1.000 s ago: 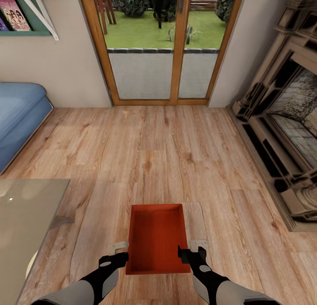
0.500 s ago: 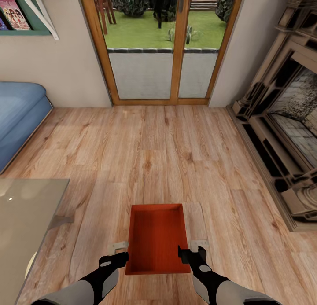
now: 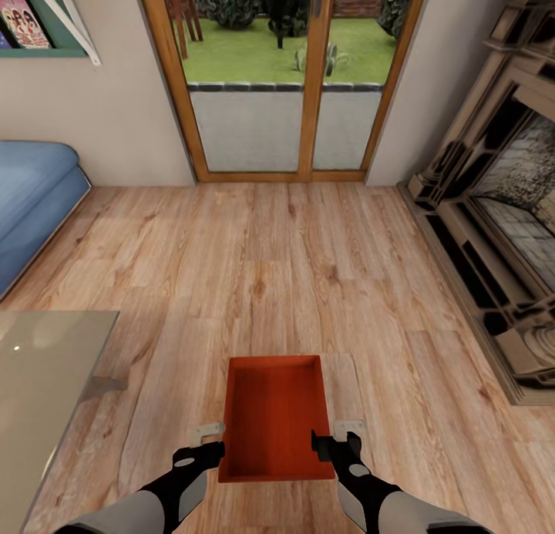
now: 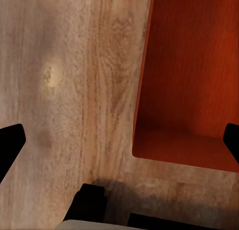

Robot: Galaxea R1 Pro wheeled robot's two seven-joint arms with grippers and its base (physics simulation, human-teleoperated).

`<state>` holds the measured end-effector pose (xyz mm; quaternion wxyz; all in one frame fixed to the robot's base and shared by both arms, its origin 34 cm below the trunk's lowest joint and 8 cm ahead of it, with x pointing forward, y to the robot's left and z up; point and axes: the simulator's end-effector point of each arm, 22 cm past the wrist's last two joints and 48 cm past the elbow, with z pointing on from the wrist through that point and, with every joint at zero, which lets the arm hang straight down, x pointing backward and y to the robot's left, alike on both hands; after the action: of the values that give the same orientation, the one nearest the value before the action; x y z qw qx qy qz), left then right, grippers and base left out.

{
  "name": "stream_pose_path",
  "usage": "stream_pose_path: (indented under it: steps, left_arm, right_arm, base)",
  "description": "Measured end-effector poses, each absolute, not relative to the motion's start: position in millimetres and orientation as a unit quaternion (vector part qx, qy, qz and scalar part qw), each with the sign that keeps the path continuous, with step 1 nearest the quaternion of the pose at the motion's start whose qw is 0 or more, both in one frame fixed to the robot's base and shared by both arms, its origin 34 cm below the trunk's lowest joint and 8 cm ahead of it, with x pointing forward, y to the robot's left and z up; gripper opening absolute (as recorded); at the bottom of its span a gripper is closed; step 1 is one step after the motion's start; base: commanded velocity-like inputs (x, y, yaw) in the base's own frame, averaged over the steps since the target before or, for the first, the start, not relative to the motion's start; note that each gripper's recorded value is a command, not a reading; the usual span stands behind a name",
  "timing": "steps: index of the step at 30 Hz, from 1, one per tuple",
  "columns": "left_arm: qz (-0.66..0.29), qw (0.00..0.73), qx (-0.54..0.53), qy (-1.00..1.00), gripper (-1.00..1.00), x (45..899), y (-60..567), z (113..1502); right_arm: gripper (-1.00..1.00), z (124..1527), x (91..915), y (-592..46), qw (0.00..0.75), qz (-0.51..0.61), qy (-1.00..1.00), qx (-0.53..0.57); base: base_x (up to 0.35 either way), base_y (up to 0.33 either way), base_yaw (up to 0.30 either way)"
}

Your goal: Move the two storage containers from the living room to the garage. In the garage, place one container on the floor and stack the other container on top of it (either order is fine).

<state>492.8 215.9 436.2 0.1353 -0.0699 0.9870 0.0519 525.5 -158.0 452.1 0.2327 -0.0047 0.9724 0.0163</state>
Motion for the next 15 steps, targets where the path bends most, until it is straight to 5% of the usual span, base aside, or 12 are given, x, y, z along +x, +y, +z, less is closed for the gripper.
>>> stream_pose_path:
  steps: [15]
  left_arm:
    - [0.054,0.141,-0.024,0.988,1.00,495.1,213.5,412.8]
  right_arm:
    - [1.00,428.2,525.6,-158.0,0.233,0.016,0.972,-0.005]
  base:
    - [0.000,0.000,0.000]
